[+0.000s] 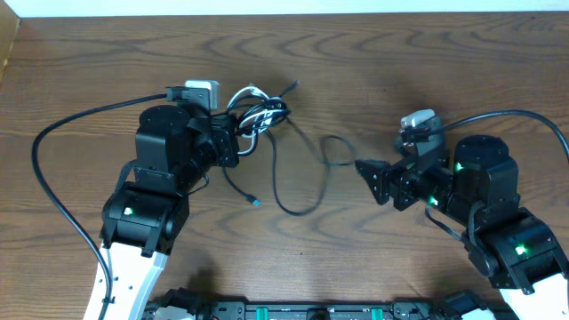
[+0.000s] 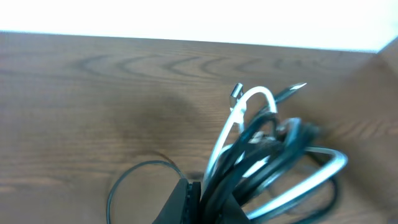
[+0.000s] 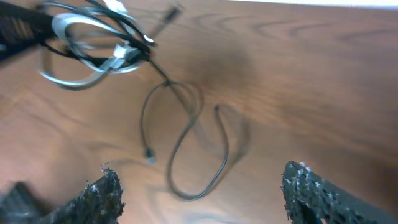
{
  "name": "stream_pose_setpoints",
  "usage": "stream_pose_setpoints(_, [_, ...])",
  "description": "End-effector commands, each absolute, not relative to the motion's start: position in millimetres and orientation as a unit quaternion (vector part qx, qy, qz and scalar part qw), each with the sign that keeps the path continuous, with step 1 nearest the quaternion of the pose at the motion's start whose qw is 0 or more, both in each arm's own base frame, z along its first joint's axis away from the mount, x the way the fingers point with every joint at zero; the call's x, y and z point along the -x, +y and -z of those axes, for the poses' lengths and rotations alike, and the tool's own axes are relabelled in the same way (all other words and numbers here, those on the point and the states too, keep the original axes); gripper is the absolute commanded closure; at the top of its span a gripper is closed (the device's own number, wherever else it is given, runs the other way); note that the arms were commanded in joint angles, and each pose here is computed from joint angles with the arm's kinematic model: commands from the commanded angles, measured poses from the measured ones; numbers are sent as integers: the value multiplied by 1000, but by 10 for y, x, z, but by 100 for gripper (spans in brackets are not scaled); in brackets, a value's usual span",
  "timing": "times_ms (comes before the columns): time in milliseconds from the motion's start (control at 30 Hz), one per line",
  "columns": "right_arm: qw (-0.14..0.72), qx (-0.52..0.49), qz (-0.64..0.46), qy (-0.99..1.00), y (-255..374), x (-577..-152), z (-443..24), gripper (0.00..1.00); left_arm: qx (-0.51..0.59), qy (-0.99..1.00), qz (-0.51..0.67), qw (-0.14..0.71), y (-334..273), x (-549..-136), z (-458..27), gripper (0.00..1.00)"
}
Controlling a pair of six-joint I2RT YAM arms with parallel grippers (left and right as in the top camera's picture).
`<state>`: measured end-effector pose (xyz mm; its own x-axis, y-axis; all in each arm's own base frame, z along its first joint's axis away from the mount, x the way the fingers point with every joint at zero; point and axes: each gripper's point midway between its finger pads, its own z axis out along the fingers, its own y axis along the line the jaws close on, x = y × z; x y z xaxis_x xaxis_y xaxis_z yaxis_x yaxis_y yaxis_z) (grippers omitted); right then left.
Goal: Untangle cables
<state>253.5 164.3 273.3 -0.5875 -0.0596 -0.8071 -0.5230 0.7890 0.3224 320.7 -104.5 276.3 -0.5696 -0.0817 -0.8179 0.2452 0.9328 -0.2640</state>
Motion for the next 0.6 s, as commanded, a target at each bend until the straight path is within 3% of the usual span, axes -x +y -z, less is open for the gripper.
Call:
stream_pose_setpoints(0, [377,133,-376,836,1855,-2425,-2888,30,-133,855,162,475,-1132,-3173,-2794,92])
stream_pose_setpoints(67, [359,83,-402,839,1881,-2477,-2909,38,-159,847,175,476,-1214,-3142,-2820,92])
stream_pose_setpoints(300, [215,-118,-478,843,2091,-2613,-2722,41,-207,823,223,480,-1502,-3042,-2922,92])
stream_pose_setpoints(400, [193,-114,-492,841,2294,-2676,-2663,41,-251,810,218,482,-1635,-2973,-2921,92])
stream_pose_setpoints(500, [198,-79,-521,826,2553,-2748,-2733,48,-298,796,205,486,-1762,-2903,-2914,92])
stream_pose_setpoints(567, [196,-77,-538,817,2645,-2755,-2797,41,-308,794,186,490,-1768,-2912,-2902,92])
